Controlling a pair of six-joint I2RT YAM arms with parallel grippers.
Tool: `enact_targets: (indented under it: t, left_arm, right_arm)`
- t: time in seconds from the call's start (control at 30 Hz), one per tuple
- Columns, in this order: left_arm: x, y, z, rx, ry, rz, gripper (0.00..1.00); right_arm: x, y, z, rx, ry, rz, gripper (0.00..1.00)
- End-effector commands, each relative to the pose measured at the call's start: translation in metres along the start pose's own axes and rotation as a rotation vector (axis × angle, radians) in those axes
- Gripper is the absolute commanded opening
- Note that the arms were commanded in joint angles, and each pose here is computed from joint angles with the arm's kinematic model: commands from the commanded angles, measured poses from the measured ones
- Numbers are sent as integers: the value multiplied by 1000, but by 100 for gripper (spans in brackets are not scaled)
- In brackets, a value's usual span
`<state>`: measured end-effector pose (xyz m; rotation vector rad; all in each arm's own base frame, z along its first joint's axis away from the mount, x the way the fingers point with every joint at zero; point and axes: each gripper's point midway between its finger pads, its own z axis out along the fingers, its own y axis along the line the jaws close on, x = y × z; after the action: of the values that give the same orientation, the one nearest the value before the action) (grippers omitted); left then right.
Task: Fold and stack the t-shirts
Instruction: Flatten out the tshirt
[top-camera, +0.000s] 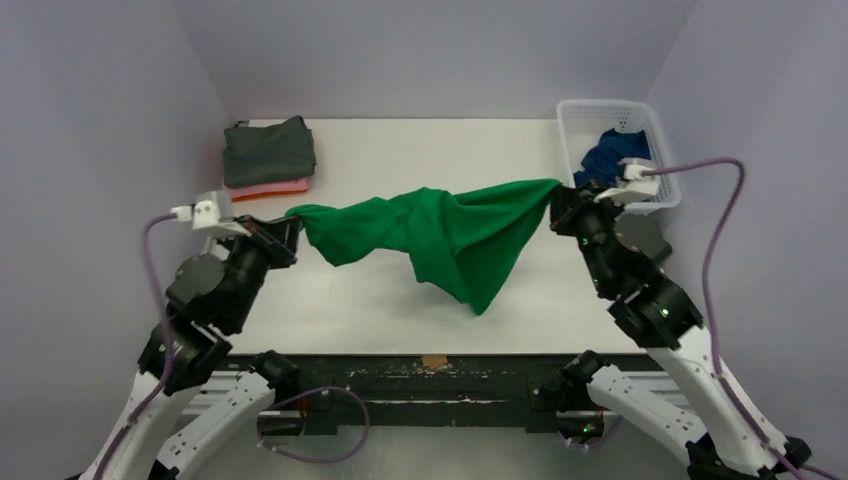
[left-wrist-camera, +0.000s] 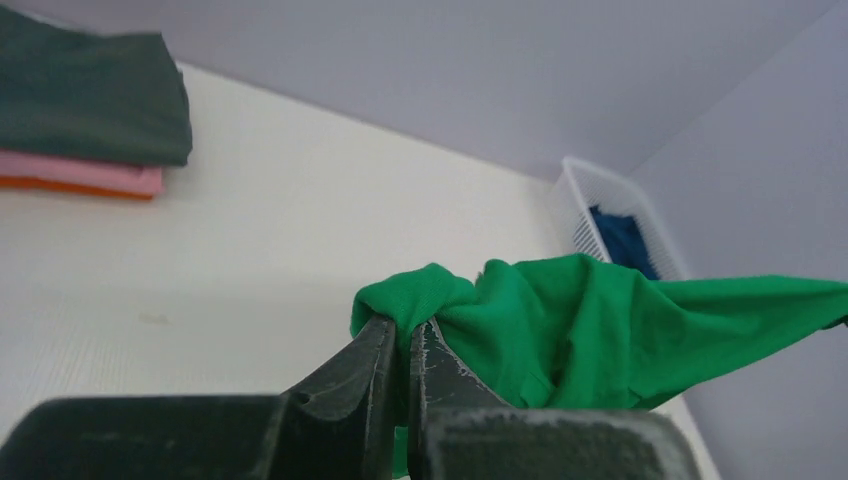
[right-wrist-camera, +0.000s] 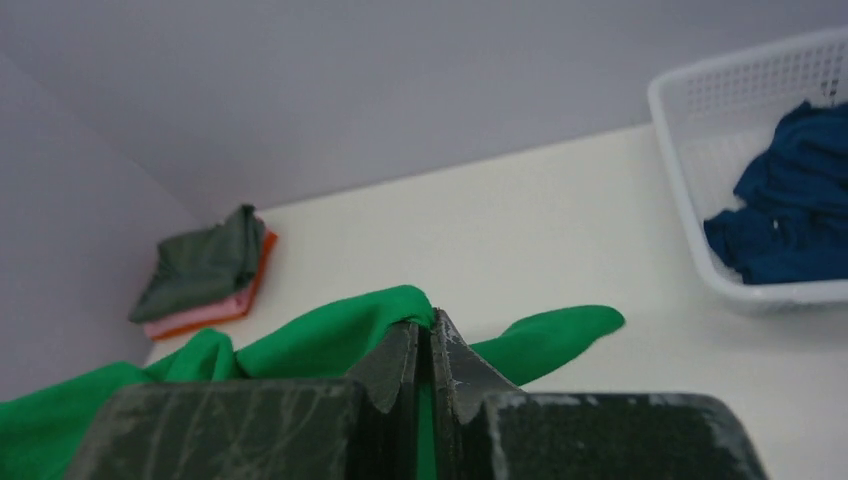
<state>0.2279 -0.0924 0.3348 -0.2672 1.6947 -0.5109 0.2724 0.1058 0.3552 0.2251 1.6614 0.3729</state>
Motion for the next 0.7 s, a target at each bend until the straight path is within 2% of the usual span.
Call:
enact_targets:
  t: [0.0,0.17,0.3,0.4,0.53,0.67]
  left_arm:
    - [-59,5,-55,40,-174,24,0]
    - [-96,3,-106,127,-300,1,0]
    - [-113,4,-124,137,-357,-4,0]
    - [-114,10,-110,63,-341,14,0]
    - [-113,25,-74,-129,-301,56,0]
    - [-90,31,-41,-235,-192,98,0]
  right_arm:
    - [-77,-4,-52,-49,-179,-14,0]
    - [-137,2,-104,-145,-305,-2,0]
    - [-154,4,-113,-162,-354,3,0]
    - [-146,7,-93,-122,-304,-55,0]
    - [-133,-6,-51,57,-262,-122,0]
    - [-104,-8,-15,134,-187,-175,0]
